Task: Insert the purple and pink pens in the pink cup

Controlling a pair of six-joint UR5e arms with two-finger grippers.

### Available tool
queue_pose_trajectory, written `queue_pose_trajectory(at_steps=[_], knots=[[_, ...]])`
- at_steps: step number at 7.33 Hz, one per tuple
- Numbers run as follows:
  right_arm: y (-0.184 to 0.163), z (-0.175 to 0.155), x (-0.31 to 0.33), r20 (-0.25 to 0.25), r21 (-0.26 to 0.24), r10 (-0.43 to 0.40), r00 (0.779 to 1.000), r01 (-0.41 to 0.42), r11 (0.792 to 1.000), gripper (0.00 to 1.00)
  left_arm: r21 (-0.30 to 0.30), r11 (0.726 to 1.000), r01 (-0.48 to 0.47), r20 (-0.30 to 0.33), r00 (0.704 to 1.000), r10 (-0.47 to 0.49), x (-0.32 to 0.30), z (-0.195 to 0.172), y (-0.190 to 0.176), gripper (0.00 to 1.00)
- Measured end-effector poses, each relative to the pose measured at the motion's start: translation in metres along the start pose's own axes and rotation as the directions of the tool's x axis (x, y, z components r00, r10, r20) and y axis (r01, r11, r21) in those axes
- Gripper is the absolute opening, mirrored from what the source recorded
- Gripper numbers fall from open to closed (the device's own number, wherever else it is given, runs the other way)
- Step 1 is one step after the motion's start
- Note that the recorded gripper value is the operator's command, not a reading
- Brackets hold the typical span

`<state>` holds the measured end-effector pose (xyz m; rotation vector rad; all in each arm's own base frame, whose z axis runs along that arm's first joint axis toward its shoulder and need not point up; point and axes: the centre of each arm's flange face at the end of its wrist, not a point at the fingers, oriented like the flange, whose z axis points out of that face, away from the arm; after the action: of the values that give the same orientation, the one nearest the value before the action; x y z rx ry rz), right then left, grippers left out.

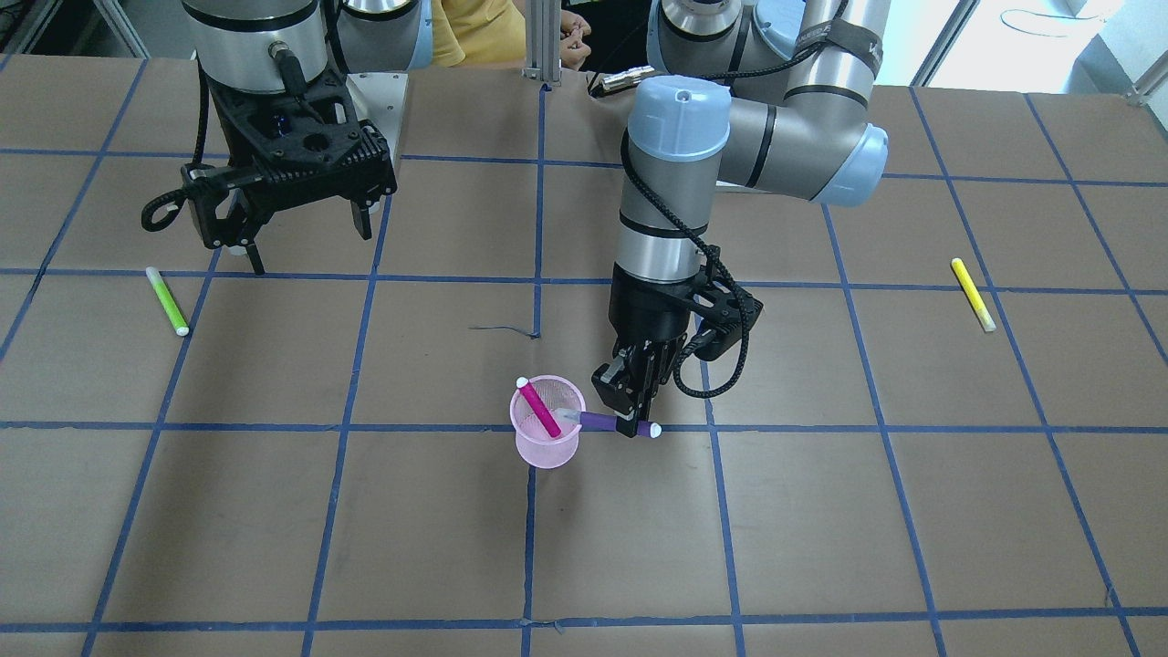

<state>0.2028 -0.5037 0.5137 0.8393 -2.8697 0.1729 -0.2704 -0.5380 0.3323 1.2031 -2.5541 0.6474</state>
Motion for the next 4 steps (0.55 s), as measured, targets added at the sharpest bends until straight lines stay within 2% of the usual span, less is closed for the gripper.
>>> queue_pose_trajectory(at_steps=[2,4], knots=[[0.005,-0.008,0.01,-0.008,0.017,0.133,0.991,-0.132,0.991,1.0,0.038,0.999,0.03,0.023,0.999,-0.031,0.0,0.006,0.015,0.04],[0.011,-0.009,0.021,-0.008,0.014,0.268,0.963,-0.268,0.963,1.0,0.104,0.995,0.002,0.055,0.998,-0.008,0.0,0.006,0.031,0.04]])
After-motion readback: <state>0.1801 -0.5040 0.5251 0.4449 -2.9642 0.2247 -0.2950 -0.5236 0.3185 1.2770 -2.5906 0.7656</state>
